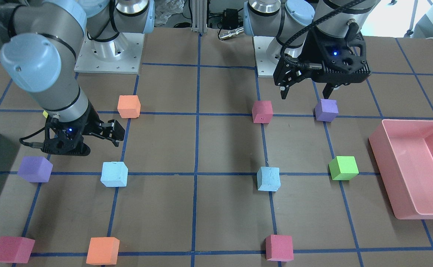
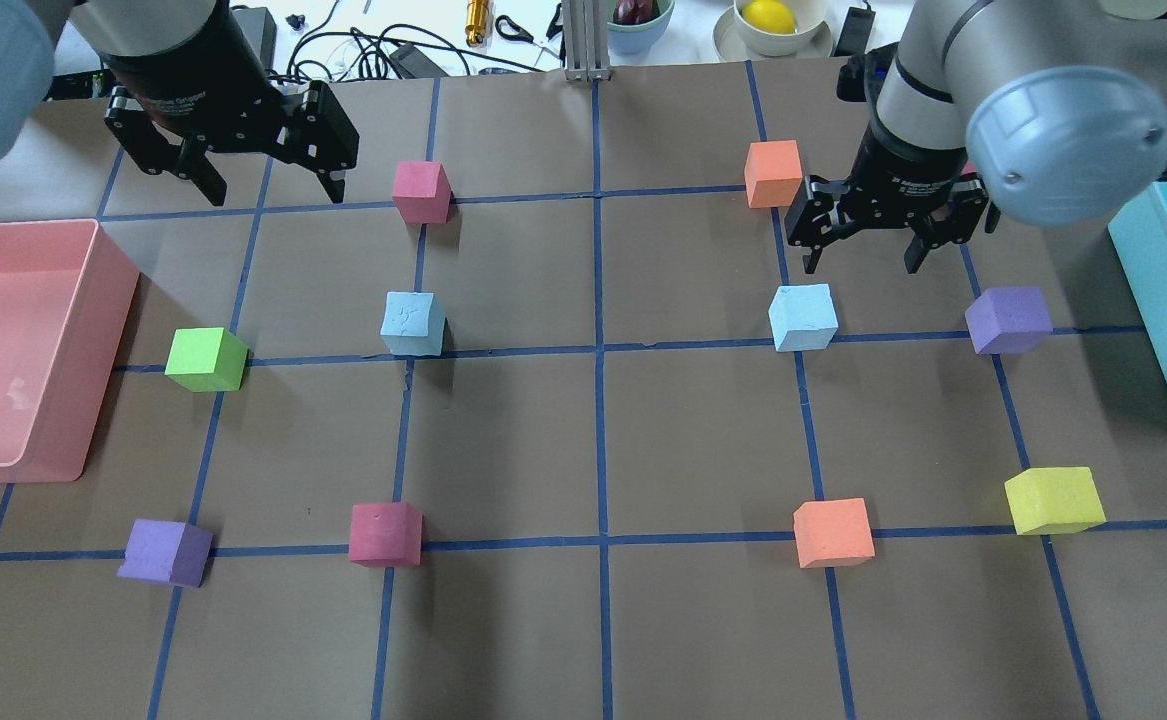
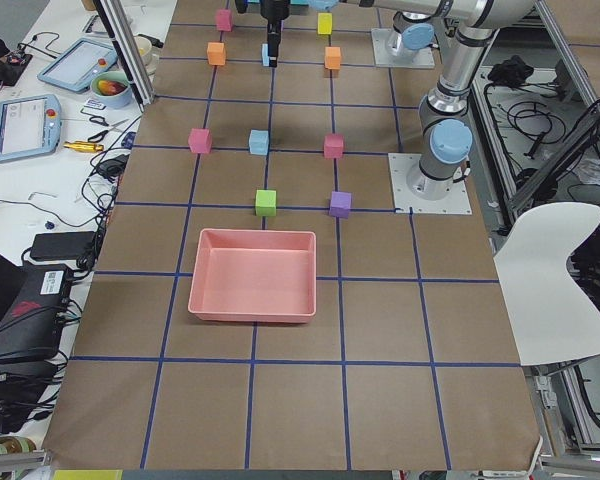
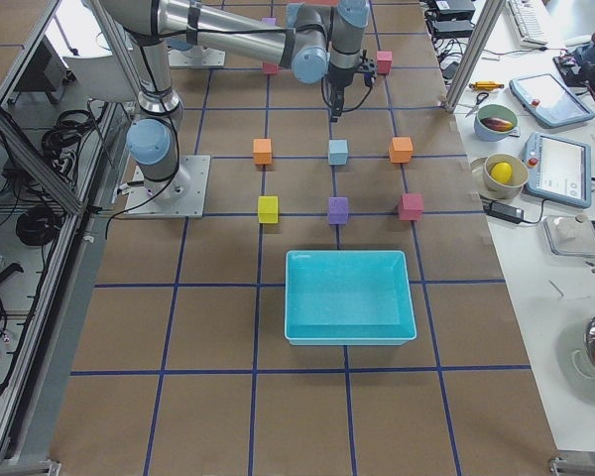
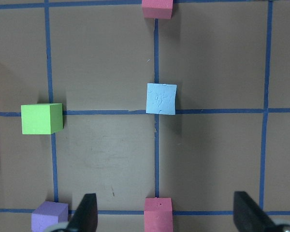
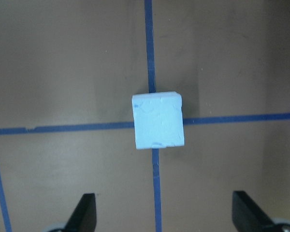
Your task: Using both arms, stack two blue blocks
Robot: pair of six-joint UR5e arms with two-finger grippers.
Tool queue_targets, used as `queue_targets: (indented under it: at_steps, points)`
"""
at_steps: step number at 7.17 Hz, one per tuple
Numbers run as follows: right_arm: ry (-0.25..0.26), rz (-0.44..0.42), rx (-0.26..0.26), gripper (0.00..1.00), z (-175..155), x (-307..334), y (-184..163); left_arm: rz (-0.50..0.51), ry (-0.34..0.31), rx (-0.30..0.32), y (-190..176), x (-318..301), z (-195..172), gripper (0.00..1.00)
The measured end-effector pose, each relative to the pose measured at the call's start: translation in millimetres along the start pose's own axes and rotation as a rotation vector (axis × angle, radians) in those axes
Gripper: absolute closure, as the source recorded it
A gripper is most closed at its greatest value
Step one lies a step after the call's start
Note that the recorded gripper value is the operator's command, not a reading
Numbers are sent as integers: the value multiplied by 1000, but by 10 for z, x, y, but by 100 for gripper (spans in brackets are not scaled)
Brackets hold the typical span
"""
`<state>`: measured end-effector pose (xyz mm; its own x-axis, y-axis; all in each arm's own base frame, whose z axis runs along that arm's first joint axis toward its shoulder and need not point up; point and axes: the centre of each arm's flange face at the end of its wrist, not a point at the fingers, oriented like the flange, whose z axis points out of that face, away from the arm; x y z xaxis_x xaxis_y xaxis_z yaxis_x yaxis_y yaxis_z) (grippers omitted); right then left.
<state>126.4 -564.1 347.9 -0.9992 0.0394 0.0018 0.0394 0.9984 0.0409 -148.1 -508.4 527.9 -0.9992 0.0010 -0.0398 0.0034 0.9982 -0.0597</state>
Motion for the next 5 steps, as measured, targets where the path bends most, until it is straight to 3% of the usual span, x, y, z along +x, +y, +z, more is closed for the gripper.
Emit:
queue_targets:
  at_steps: [1, 3, 5]
  points:
    - [-2, -7, -1, 0, 252, -13, -144, 0, 0, 0, -2, 0, 1, 0]
    - [-8, -105, -50, 0, 735, -24, -321, 1, 1, 0, -1, 0, 3, 0]
    - [-12, -149, -71, 0, 1019, -15, -422, -2, 0, 1, -6, -16, 2, 0]
